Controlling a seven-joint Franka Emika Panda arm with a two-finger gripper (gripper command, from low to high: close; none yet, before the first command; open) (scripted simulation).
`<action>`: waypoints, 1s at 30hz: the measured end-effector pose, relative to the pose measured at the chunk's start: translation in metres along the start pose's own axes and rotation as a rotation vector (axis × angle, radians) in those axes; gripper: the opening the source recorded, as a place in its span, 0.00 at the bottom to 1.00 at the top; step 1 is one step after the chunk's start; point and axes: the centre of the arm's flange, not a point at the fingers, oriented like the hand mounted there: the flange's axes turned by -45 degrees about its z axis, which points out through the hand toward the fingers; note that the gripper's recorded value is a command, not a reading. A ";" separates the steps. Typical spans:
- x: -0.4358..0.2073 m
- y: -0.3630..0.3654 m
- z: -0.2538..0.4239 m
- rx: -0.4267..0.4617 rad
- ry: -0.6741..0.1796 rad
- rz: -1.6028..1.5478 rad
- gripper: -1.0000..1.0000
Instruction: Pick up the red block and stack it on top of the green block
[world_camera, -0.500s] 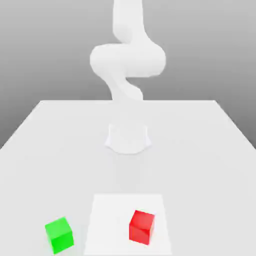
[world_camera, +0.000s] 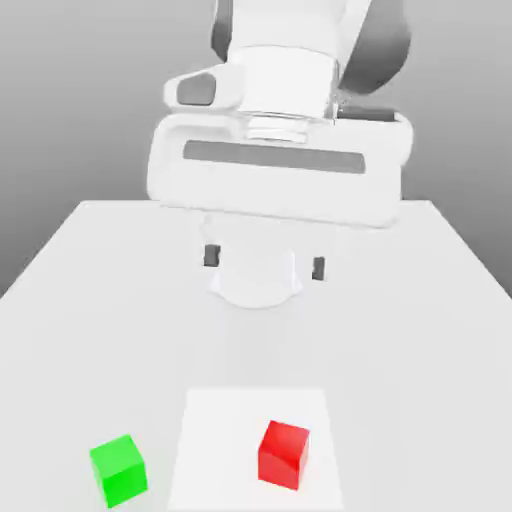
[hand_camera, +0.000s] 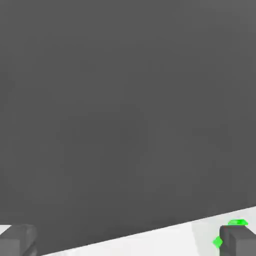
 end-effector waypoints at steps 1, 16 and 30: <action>-0.006 -0.001 0.019 -0.002 -0.031 0.011 0.50; -0.092 -0.012 0.203 0.009 -0.264 0.097 0.00; -0.041 0.063 0.141 -0.032 -0.263 0.382 0.00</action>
